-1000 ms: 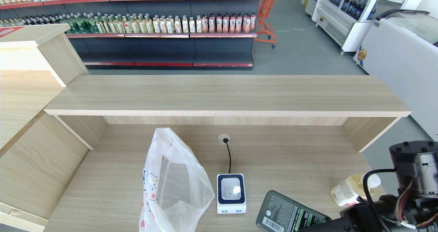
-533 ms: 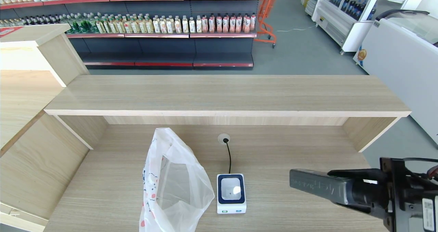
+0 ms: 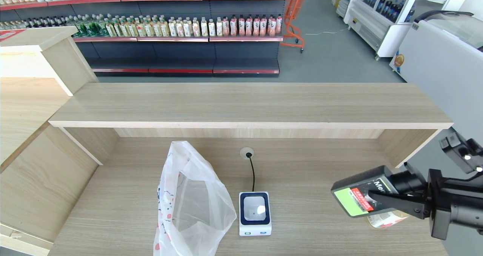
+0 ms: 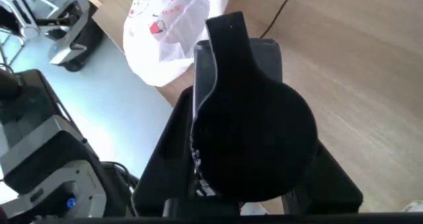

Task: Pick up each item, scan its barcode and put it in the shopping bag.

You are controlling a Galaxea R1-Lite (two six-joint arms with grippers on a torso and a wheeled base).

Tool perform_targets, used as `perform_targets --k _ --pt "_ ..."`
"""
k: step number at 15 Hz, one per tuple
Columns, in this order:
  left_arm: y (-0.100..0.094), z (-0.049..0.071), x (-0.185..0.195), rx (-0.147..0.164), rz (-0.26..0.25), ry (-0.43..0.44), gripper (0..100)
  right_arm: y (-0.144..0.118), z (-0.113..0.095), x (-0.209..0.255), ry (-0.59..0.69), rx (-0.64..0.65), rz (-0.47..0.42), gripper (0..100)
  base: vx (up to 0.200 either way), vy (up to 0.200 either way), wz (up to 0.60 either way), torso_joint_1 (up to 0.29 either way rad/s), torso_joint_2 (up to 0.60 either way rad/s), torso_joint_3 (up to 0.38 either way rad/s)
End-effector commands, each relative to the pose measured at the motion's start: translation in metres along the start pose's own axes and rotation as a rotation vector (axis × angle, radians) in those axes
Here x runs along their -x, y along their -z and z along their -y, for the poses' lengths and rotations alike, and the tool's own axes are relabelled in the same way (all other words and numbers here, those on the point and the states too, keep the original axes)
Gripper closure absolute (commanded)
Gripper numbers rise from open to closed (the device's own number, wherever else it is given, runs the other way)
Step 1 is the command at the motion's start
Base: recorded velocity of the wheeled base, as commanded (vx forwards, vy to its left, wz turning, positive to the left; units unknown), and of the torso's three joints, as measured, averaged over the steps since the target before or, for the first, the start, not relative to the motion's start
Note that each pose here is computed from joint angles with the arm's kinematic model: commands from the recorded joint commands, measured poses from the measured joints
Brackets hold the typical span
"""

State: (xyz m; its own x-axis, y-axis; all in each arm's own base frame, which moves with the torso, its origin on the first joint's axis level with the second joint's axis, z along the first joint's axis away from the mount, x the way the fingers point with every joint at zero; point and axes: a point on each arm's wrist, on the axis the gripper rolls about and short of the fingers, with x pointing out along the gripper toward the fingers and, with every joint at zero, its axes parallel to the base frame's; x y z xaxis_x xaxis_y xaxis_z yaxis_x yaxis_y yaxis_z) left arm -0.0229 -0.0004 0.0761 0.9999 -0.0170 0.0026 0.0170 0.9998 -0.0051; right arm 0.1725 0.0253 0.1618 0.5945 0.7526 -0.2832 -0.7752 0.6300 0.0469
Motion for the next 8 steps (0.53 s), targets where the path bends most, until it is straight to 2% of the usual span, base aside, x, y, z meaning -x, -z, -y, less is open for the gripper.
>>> perform_targets --k 1,4,8 --pt "0.000 0.000 0.000 -0.001 0.001 0.000 0 0.013 0.017 -0.034 -0.057 -0.197 -0.099 100 0.000 0.000 0.00 0.000 0.00 0.000" --pt "0.000 0.000 0.000 -0.001 0.001 0.000 0 0.021 0.028 -0.076 -0.131 -0.356 -0.187 100 0.000 0.000 0.00 0.000 0.00 0.000" --pt "0.000 0.000 0.000 -0.001 0.001 0.000 0 0.042 0.029 -0.134 -0.155 -0.382 -0.326 100 0.000 0.000 0.00 0.000 0.00 0.000"
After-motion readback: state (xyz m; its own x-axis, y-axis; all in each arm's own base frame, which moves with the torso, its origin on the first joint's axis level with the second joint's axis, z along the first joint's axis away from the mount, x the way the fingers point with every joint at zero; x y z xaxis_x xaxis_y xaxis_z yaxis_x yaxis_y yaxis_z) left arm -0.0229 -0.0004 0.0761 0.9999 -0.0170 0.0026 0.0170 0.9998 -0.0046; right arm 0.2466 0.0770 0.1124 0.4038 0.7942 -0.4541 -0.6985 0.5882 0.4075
